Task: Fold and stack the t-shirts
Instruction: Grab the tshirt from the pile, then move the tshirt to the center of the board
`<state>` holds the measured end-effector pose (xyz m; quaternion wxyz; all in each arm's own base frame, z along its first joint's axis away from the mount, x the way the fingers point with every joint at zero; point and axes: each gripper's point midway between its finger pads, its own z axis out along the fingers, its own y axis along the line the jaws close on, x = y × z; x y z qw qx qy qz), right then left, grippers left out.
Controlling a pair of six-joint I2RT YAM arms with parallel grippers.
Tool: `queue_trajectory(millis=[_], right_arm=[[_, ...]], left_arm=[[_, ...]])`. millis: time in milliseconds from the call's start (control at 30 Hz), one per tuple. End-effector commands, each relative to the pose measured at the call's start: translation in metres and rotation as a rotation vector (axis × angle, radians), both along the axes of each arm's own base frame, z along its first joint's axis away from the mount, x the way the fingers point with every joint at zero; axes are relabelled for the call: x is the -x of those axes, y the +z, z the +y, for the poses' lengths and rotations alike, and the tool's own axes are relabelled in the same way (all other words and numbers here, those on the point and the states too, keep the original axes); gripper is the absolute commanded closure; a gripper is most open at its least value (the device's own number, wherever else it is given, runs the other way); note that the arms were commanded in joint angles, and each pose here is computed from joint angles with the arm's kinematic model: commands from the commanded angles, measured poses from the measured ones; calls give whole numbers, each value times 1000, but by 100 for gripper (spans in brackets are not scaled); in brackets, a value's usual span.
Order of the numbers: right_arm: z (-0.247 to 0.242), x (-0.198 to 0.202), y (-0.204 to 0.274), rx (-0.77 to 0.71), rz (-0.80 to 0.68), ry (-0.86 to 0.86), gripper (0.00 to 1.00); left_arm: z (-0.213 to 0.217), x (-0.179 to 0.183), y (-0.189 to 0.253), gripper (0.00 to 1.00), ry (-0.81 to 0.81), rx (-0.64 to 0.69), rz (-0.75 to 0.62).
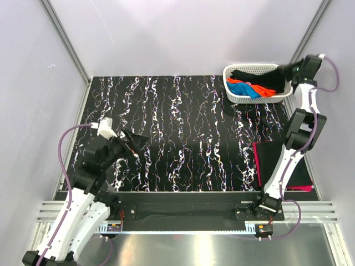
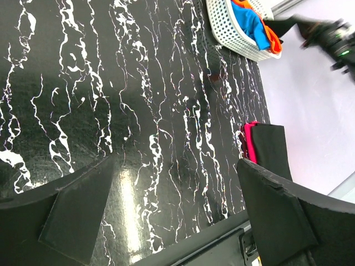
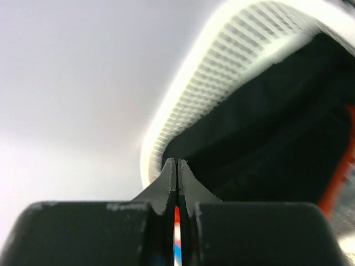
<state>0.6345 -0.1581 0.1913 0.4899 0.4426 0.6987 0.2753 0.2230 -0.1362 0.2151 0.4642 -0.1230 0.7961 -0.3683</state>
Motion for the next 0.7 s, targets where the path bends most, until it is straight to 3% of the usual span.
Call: queue_trajectory(millis=[0, 67, 100, 200, 367, 433, 600, 667], right_arm=[[-2, 6, 192, 135, -374, -28, 100], [0, 17, 253, 175, -491, -40, 100], [6, 33, 314, 213, -616, -46, 100], [21, 82, 418, 233, -856, -73, 100], [76, 177, 522, 123, -1114, 4, 100], [98, 193, 535, 112, -1159, 51, 100], [188, 265, 577, 27, -1267, 258, 100], [232, 287, 582, -25, -1280, 376, 100]], left_arm=[[-3, -2, 27, 1, -25, 6, -42], [-2, 0, 23, 1, -25, -11, 4], [-2, 1, 22, 1, -26, -10, 21], [-7, 6, 24, 1, -40, 38, 85], [-23, 26, 49, 1, -203, 103, 83], [-33, 41, 62, 1, -311, 142, 78], [-41, 56, 64, 1, -339, 298, 200], [-45, 61, 83, 1, -388, 382, 149]])
